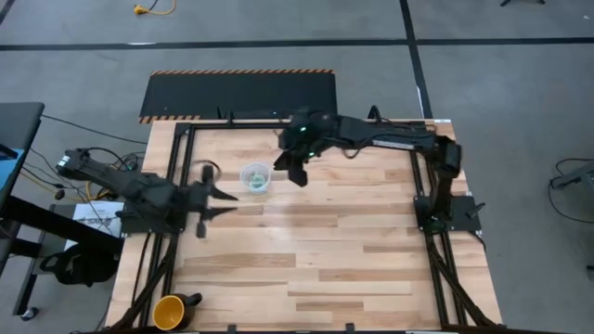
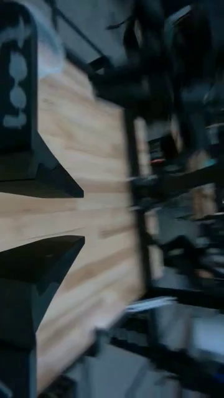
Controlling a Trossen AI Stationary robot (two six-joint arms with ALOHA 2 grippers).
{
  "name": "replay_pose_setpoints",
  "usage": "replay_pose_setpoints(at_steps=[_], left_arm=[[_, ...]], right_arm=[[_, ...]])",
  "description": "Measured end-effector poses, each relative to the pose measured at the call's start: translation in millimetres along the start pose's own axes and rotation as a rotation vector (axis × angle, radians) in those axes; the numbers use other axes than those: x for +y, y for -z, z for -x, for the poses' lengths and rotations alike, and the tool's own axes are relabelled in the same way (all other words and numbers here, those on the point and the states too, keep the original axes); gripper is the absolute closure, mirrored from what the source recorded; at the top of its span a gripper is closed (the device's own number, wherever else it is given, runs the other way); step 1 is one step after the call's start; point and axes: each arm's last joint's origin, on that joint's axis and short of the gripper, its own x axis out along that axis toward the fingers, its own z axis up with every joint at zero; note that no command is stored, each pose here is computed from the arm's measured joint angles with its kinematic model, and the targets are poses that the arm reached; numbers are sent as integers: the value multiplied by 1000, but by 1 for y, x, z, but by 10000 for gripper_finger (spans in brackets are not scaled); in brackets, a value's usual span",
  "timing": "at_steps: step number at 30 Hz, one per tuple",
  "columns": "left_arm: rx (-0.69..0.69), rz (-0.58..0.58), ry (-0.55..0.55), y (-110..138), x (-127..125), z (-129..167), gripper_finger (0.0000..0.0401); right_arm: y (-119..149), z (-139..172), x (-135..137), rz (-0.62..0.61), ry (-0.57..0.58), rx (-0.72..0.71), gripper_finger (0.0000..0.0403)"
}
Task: Pick and place items into bin
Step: Return to Home Position
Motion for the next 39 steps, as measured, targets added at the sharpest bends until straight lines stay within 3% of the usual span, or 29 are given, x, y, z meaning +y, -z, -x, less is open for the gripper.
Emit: replay_pose_setpoints(at_steps=[4,9,13,20,28,35,39], left_arm=[[-113,25,-7,-7,12,32,303],[-210,57,-20,-5,27,69,303],[-246,70,-22,0,33,86,303],[-222,65,-26,7,36,94,303],[-272,15,-40,39,25,65,303],[-312,57,-38,82,17,49,303],[-288,89,-29,95,15,43,303]], right_arm=[[-11,39,26,73,-78,-98,346],[5,92,60,154,-98,-243,346],[41,130,80,212,-103,-395,346],[135,170,93,217,-94,-617,346],[215,178,99,151,-128,-718,346],[252,169,101,147,-156,-711,346],[269,161,98,133,-132,-708,346]])
